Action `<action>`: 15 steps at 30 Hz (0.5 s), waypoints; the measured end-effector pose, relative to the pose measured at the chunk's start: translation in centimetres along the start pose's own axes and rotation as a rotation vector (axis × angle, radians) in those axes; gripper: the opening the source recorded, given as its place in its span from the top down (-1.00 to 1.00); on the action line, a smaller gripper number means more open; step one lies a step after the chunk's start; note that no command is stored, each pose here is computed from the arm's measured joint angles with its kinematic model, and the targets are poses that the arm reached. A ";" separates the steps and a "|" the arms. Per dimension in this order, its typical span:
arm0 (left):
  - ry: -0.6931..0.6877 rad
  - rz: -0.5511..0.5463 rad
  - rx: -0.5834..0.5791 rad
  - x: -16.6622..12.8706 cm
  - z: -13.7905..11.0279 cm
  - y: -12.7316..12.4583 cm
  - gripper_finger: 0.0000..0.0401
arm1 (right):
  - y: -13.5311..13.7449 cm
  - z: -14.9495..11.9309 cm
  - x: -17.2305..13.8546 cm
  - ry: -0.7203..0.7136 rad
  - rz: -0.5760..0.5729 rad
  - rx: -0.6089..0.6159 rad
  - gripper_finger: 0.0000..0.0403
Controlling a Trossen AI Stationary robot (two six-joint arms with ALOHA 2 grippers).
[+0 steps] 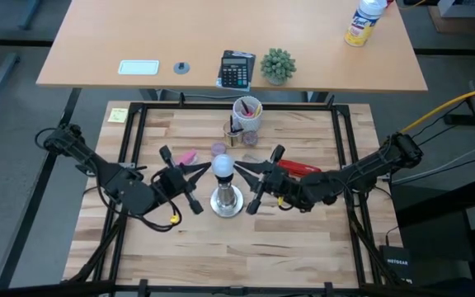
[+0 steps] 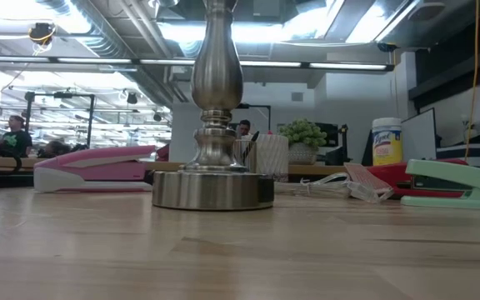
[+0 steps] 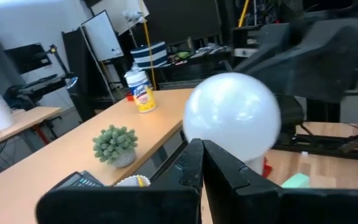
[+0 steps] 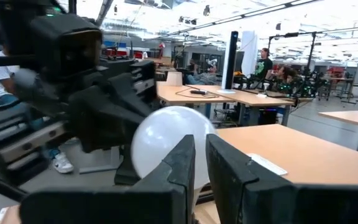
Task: Screw lightbulb
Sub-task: Remove the lightbulb from the lamp socket
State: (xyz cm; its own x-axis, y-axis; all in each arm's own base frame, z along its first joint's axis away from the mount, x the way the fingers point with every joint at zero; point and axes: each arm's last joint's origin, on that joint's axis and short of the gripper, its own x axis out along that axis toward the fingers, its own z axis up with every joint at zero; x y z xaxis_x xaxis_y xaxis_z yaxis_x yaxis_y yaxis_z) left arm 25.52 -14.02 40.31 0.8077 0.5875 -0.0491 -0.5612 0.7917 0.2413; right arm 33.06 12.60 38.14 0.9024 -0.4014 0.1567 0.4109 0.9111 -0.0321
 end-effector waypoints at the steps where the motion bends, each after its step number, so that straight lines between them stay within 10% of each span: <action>1: -0.001 -0.005 -0.002 -0.1 0.0 0.0 0.99 | 0.0 0.0 0.0 0.000 -0.004 0.000 0.76; 15: -0.008 -0.067 -0.040 -0.7 0.0 -0.5 0.99 | -1.0 -0.3 1.0 0.003 -0.032 -0.009 0.76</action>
State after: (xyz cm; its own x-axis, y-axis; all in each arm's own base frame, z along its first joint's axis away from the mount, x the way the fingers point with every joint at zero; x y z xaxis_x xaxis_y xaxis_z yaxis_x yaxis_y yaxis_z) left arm 25.23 -14.81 40.25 0.8453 0.5314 -0.0557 -0.5122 0.8355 0.1988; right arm 33.61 11.28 38.08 0.8891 -0.4306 0.1551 0.4407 0.8969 -0.0362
